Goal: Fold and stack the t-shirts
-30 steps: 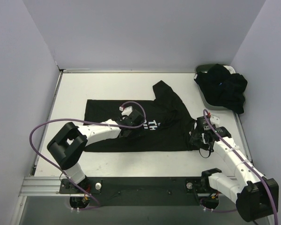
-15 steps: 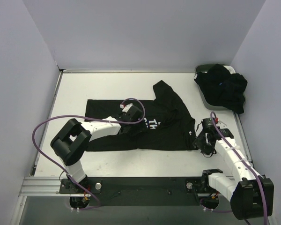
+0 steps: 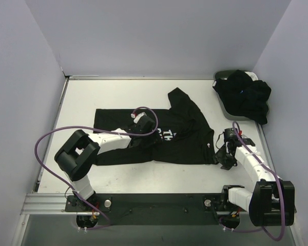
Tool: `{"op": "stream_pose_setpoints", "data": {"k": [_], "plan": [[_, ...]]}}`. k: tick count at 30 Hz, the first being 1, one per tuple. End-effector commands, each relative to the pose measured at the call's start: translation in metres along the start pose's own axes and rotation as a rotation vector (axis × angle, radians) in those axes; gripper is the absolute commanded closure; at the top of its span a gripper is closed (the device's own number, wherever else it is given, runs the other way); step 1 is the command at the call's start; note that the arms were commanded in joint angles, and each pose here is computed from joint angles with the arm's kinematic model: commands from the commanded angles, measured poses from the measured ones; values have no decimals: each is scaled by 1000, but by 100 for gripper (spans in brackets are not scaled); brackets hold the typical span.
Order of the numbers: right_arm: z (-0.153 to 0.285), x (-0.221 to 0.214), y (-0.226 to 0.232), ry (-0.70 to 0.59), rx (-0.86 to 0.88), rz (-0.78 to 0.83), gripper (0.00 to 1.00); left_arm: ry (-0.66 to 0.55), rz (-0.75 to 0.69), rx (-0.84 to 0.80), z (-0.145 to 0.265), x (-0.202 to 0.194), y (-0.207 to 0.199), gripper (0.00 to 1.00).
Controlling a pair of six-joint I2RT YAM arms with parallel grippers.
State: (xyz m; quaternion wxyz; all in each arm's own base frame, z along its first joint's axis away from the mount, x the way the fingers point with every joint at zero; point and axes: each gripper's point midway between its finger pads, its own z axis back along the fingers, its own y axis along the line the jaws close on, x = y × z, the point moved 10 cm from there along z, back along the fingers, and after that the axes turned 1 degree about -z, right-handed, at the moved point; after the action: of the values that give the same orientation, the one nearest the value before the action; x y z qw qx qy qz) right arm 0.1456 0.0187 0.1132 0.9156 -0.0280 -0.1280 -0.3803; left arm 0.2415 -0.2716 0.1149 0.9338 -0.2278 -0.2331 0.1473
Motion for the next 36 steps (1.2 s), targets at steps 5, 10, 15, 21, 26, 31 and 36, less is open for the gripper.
{"op": "stream_pose_setpoints", "data": {"k": [5,10,15,21,26,31,36], "plan": [[8,15,6,-25,20,-50,62,52,-34,55,-2,-17,26,21],[10,19,9,-30,23,-55,62,61,-41,70,0,-25,36,22],[4,18,11,-19,32,-67,62,67,-40,81,-1,-28,41,22],[-6,17,13,-6,34,-84,62,68,-42,89,2,-31,47,22],[-11,13,16,26,51,-89,63,60,-45,101,4,-31,50,22],[-12,9,15,33,58,-86,63,61,-44,103,5,-31,51,22],[-12,4,11,38,50,-73,63,59,-44,106,6,-31,51,22]]}}
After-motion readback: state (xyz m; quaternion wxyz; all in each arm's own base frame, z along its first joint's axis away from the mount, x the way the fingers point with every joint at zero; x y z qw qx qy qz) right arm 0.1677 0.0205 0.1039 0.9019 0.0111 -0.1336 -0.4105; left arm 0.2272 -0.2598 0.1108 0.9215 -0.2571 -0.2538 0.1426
